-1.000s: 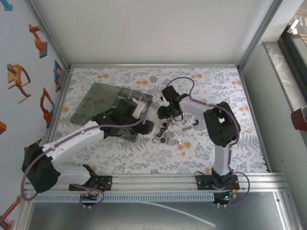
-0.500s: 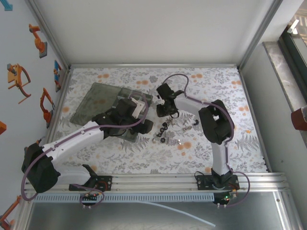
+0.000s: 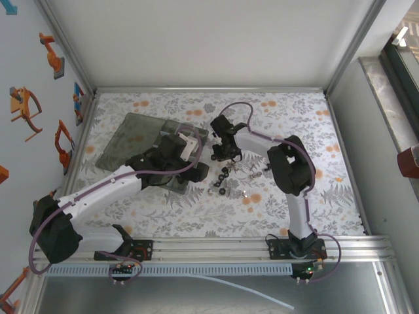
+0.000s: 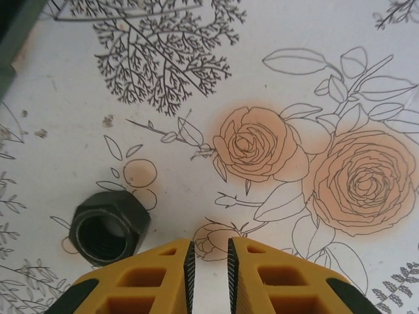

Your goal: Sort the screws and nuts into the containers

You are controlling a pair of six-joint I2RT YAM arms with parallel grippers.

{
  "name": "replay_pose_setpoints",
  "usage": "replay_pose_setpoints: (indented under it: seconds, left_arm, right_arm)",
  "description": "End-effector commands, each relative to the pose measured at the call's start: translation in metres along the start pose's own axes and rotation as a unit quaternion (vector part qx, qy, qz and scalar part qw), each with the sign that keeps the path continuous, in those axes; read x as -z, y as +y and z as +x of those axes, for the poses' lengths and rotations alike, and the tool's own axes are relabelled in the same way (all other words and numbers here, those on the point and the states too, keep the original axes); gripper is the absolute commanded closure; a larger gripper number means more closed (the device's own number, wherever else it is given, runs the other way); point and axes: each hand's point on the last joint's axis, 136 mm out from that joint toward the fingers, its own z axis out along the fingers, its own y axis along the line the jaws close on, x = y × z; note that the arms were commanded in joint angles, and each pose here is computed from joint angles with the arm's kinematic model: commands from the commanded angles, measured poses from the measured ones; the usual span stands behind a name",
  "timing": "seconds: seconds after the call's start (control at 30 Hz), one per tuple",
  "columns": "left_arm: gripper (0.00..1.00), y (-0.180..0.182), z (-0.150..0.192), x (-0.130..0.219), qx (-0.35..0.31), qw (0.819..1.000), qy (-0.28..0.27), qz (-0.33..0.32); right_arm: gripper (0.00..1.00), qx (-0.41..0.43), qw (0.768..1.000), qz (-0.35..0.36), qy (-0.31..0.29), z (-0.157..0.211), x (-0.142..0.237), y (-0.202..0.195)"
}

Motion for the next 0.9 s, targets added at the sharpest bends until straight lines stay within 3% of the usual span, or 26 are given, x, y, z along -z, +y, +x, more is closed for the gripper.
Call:
replay_pose_setpoints:
  seconds: [0.0,0.2,0.33,0.57,0.87]
  left_arm:
    - [0.03,0.001,-0.005,0.003,-0.003,1.0,-0.014,-0.001]
    - [0.03,0.002,-0.002,0.001,-0.001,1.0,-0.01,-0.003]
    - [0.03,0.004,-0.003,0.004,0.0,1.0,-0.017,-0.006]
    - [0.03,0.006,-0.001,0.005,0.0,1.0,-0.014,-0.01]
    - [0.03,0.006,0.0,0.005,0.002,1.0,-0.012,-0.008]
  right_arm:
    - [0.79,0.011,1.0,0.01,0.017,0.006,-0.002,0.0]
    - [0.77,0.011,1.0,-0.001,-0.014,-0.003,0.007,0.006]
    - [0.63,0.021,0.999,-0.025,-0.04,-0.013,0.016,0.019]
    - [0.6,0.036,0.998,-0.039,-0.03,-0.016,0.005,0.035]
    - [0.53,0.029,0.994,-0.065,-0.081,-0.026,0.027,0.044]
